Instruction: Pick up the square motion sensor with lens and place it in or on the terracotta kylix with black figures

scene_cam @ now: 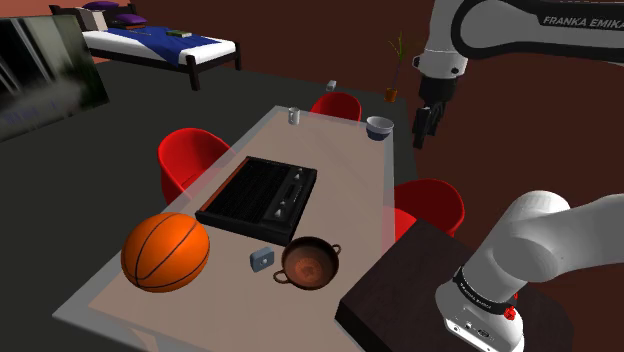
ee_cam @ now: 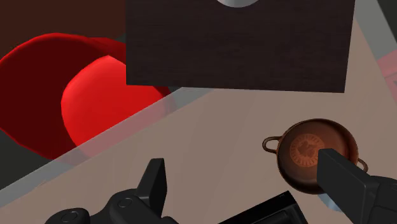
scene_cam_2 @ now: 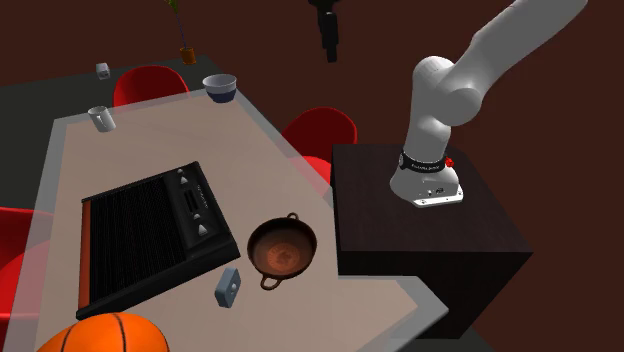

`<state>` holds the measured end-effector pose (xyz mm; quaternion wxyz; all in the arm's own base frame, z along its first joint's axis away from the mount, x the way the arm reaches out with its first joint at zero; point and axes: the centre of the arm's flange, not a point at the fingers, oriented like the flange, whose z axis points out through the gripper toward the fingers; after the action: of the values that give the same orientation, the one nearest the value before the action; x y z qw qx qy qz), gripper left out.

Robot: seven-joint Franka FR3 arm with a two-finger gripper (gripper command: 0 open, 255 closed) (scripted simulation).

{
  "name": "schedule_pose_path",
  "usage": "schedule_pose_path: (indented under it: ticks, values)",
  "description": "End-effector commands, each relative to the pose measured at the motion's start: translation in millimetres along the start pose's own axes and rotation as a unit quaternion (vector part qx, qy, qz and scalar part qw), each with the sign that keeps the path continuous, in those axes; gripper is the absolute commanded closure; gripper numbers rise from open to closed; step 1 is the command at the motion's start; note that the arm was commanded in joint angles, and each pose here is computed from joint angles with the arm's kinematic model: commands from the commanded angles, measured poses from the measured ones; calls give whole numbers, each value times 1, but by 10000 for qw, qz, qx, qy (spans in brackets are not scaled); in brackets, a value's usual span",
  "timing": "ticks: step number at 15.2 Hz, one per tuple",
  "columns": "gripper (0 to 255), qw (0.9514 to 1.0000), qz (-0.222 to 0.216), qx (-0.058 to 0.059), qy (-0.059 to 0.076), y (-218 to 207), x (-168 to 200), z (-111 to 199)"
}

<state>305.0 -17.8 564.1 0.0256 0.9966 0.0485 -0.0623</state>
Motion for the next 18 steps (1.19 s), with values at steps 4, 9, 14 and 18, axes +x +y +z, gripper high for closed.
schedule_pose_path:
  ticks: [4, 9, 14, 18]
  values:
    - [0, 9999, -88, 14, 58, -17, 20, 28]
    - [0, 9996, -234, 37, 153, -46, 54, 74]
    - [0, 9989, -380, 59, 249, -77, 87, 119]
    - [0, 9982, -497, 78, 326, -102, 114, 155]
